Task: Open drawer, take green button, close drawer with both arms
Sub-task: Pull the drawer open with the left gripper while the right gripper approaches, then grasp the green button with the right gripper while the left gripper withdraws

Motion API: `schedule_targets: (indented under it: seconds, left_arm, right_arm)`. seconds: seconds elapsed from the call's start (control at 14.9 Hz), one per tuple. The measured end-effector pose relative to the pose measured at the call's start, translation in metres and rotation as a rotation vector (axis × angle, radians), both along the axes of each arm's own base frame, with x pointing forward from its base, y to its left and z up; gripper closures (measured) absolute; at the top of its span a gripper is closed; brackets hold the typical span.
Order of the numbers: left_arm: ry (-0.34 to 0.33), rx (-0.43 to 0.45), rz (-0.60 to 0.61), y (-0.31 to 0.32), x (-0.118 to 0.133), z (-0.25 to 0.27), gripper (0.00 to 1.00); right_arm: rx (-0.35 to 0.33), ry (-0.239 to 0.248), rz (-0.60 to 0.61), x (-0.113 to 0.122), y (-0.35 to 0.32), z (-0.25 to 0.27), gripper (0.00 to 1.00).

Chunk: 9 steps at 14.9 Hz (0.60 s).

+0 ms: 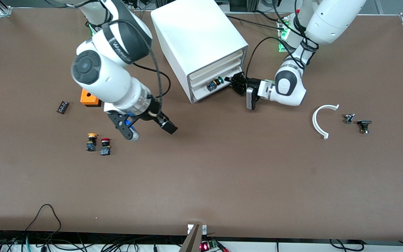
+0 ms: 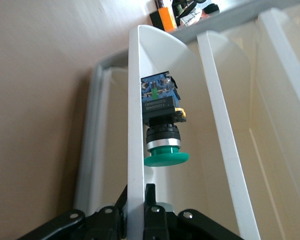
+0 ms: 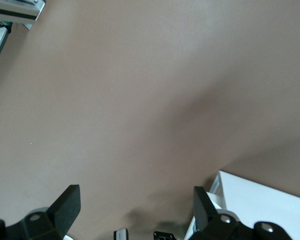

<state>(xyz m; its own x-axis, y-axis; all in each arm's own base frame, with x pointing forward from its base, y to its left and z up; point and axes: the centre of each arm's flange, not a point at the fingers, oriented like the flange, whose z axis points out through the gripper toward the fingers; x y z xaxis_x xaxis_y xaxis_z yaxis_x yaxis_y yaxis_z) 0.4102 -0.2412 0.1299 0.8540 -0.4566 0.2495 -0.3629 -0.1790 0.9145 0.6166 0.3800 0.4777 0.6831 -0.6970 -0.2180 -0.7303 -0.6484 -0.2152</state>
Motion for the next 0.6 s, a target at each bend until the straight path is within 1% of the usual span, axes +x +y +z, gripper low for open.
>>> schedule_targets:
  seconds: [0.13, 0.33, 0.47, 0.54, 0.6]
  left_arm:
    - [-0.039, 0.029, -0.002, 0.019, 0.030, 0.007, 0.87]
    - [-0.070, 0.080, 0.002, 0.046, 0.074, 0.020, 0.87]
    - [-0.079, 0.098, 0.013, 0.057, 0.096, 0.024, 0.87]
    - [-0.083, 0.096, 0.016, 0.060, 0.109, 0.021, 0.87]
    - [-0.081, 0.089, 0.014, 0.060, 0.112, 0.019, 0.87]
  right_arm:
    - [0.006, 0.003, -0.021, -0.005, 0.015, -0.006, 0.00]
    - [0.007, 0.009, -0.048, -0.013, 0.035, -0.016, 0.00]
    - [0.001, 0.009, -0.075, -0.019, 0.050, -0.023, 0.00]
    - [-0.002, 0.000, -0.103, -0.026, 0.068, -0.033, 0.00]
    - [-0.006, -0.004, -0.115, -0.029, 0.076, -0.038, 0.00]
